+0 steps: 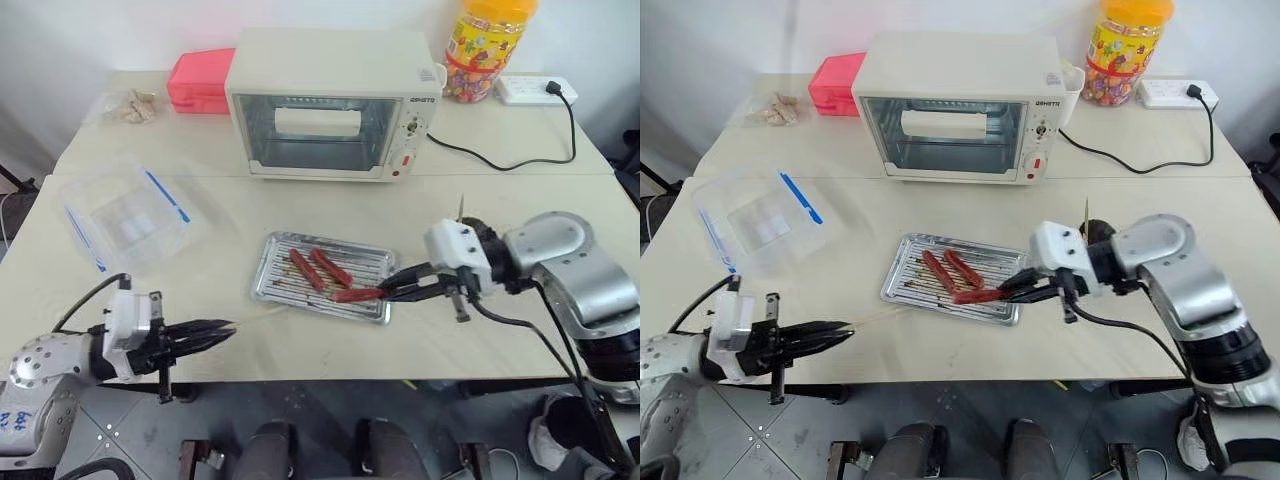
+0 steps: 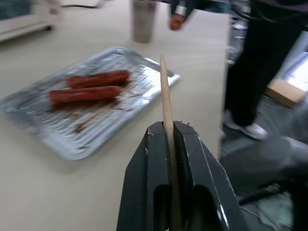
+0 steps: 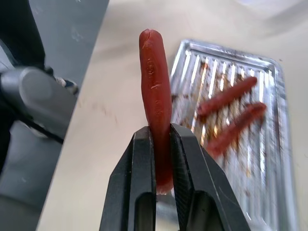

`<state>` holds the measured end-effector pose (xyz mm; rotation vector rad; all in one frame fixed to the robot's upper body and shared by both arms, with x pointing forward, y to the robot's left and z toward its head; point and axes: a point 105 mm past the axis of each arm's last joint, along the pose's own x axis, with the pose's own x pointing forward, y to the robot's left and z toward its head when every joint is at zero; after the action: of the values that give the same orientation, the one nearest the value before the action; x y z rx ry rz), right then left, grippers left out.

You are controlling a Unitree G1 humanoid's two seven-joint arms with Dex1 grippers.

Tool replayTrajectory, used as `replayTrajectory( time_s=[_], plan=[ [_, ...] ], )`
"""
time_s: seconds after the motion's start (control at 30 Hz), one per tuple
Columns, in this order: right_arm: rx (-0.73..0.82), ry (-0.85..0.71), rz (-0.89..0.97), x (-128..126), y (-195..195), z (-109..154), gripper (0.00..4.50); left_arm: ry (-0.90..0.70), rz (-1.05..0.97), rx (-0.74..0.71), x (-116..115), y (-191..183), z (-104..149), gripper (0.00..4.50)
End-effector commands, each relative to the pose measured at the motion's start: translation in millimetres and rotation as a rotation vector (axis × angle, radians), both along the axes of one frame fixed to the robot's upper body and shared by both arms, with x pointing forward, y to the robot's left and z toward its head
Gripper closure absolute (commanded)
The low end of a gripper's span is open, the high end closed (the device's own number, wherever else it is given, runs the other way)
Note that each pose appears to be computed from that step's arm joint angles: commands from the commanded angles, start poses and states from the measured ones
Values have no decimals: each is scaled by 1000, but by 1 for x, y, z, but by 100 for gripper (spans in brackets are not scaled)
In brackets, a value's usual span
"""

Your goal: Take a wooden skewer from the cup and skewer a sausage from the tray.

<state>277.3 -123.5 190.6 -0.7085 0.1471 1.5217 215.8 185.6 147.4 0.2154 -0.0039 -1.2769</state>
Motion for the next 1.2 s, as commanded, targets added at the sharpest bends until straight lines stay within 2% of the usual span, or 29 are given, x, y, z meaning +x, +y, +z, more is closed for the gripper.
replayTrajectory(
  time_s=[0.03,0.17,0.6,1.2],
  plan=[
    [-31,-67,12,-3,-2,6,425,-37,-61,9,4,-18,6,450],
    [-47,-74,-37,2,4,5,425,-35,-81,-6,7,-24,9,450],
    [-73,-36,-12,-7,21,3,425,-15,-103,3,13,-31,1,450],
    [-113,-28,-19,-8,13,-1,425,-18,-86,-15,20,-34,-1,450]
  ],
)
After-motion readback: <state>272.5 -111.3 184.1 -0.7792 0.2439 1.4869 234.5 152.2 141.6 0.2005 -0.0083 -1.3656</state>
